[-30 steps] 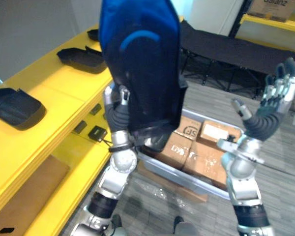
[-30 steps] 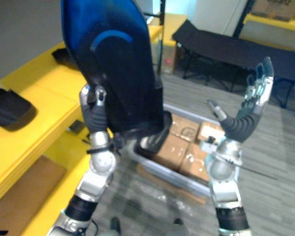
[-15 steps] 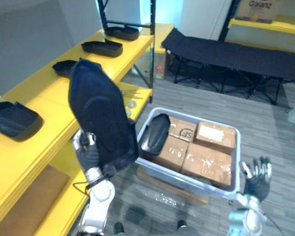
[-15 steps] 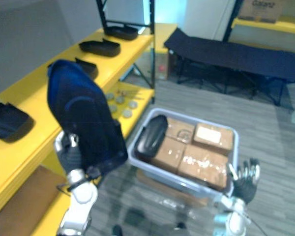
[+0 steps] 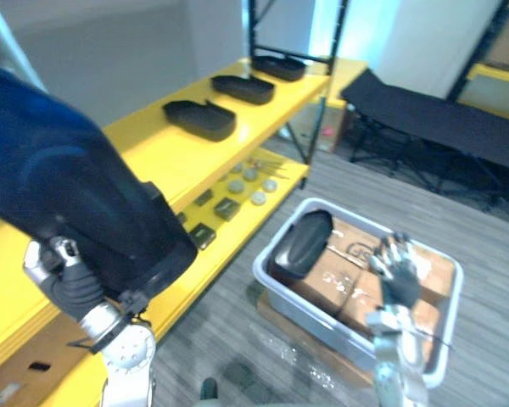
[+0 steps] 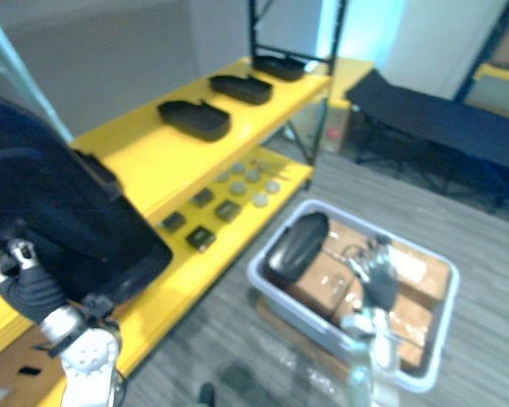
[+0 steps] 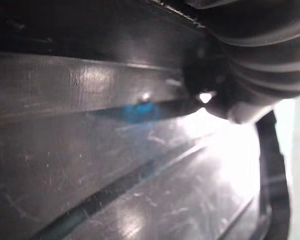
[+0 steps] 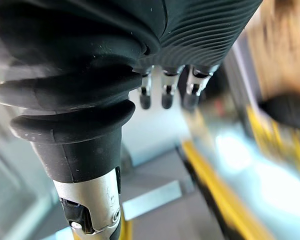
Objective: Walk over and take plastic housings, then place them on the shelf
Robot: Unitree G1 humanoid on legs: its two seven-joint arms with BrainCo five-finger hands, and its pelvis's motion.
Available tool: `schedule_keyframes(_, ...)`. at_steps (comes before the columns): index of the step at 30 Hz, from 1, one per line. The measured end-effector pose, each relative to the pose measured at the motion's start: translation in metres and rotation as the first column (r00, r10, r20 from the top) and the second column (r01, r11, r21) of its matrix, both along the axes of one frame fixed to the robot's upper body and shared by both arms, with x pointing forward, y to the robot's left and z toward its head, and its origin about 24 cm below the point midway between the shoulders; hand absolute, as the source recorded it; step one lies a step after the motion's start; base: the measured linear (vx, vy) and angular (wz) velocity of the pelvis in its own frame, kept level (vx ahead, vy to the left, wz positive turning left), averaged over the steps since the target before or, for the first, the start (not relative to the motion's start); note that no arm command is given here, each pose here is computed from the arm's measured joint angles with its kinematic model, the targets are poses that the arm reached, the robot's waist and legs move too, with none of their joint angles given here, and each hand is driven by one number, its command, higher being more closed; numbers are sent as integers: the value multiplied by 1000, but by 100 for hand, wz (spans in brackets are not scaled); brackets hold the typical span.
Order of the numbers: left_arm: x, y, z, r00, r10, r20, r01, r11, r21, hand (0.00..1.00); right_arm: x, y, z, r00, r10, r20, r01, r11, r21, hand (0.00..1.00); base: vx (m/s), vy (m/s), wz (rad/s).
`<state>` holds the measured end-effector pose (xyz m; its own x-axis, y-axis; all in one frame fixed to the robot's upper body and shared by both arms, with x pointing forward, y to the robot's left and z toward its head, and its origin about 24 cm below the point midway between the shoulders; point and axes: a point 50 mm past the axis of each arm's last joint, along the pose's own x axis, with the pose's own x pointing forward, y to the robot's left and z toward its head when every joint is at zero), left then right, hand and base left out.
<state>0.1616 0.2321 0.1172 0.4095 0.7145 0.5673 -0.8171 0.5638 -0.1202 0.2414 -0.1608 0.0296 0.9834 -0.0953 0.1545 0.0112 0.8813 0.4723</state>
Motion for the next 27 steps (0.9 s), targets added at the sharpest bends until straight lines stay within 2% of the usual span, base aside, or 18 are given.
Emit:
schedule_keyframes(1,-6,5,0,1000,28,-10,-28,1000,6,100,5,20,2,997,83,5,-83,997,-2,0,-12,-29,54)
schedule_keyframes(3,-14,9,0,998,62,-16,-62,998,3,100,7,38,5,986,168,20,-168,985,-32,0,1,-30,57)
schedule_keyframes(6,-24,17,-4,993,107,-48,-107,994,5,100,9,51,9,974,224,34,-221,972,-80,0,-4,-23,41)
schedule_keyframes(11,-38,30,-7,981,173,-82,-172,985,17,100,19,55,18,963,267,45,-258,955,-144,0,-3,-4,4)
schedule_keyframes(16,-40,33,-7,982,168,-87,-168,986,6,100,19,49,15,960,280,-9,-278,945,-171,0,-11,-46,34)
schedule_keyframes(19,-28,30,-3,997,71,-38,-72,996,-47,100,11,24,18,978,208,-7,-204,953,-224,0,8,23,129)
schedule_keyframes(22,-28,30,-4,998,60,-24,-61,995,-82,100,11,15,19,983,183,-8,-178,945,-274,0,25,118,55)
schedule_keyframes(25,-25,28,-3,999,35,-15,-36,996,-79,100,12,17,24,982,187,19,-175,948,-266,0,-16,65,5)
schedule_keyframes(27,-18,22,3,999,-42,6,42,998,-36,100,9,13,28,985,165,46,-147,952,-269,0,-78,25,17)
